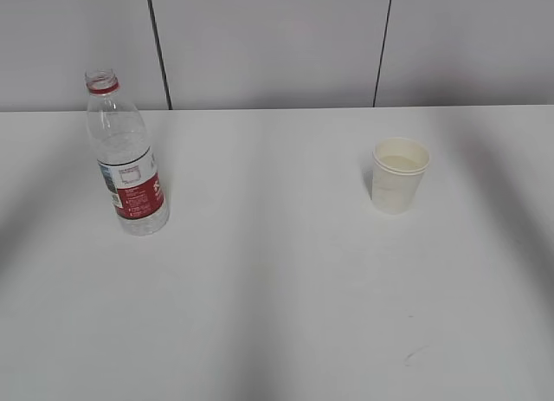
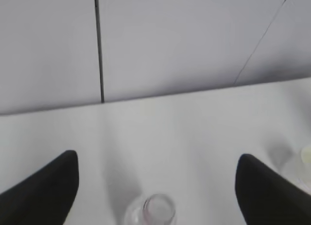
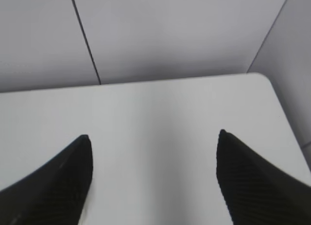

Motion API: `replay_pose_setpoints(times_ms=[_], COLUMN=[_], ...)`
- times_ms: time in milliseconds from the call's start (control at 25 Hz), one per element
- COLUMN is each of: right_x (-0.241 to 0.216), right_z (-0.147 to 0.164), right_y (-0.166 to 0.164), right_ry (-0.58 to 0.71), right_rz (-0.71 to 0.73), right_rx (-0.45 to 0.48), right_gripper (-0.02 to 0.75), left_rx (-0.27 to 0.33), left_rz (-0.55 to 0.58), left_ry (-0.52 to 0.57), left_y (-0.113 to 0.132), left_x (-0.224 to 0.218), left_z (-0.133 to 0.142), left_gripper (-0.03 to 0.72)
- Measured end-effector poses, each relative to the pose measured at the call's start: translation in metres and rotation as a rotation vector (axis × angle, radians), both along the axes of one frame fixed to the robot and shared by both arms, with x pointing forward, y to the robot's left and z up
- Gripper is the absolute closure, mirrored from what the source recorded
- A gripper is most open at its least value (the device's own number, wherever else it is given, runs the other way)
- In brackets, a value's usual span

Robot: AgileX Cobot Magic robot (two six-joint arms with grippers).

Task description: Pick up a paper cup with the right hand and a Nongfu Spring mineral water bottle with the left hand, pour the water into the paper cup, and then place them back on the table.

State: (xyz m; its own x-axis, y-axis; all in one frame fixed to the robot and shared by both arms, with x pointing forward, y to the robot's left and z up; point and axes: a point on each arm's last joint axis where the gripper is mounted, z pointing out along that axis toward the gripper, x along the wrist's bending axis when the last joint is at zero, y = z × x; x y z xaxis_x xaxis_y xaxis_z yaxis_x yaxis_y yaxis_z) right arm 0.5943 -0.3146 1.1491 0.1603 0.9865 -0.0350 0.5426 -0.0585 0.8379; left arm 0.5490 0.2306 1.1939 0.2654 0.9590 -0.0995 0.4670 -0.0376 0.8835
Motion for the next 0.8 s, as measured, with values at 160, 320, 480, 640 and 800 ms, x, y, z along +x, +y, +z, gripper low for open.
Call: replay_pose_setpoints(times_ms=[160, 320, 480, 640, 800], right_x=[-0.009, -0.018, -0.028, -0.038, -0.041], right_z=[0.010, 0.013, 0.011, 0.006, 0.006], right_y=[0.008, 0.014, 0.015, 0.015, 0.016], right_ry=[0.131, 0.251, 0.378, 0.500, 0.521], right_rz=[0.064, 0.118, 0.126, 0.122, 0.123], right_rx=[0.061, 0.098, 0.108, 0.118, 0.123], right_gripper=[0.154, 0.155, 0.155, 0.155, 0.155], left_rx=[0.068, 0.170, 0.216, 0.238, 0.232], left_rz=[0.047, 0.095, 0.106, 0.105, 0.114], left_ry=[0.200, 0.378, 0.500, 0.573, 0.573], left_y=[0.017, 0.028, 0.032, 0.033, 0.034], left_x=[-0.009, -0.017, -0.026, -0.032, -0.034], left_z=[-0.007, -0.021, -0.028, -0.031, -0.030], left_gripper=[0.102, 0.102, 0.102, 0.102, 0.102])
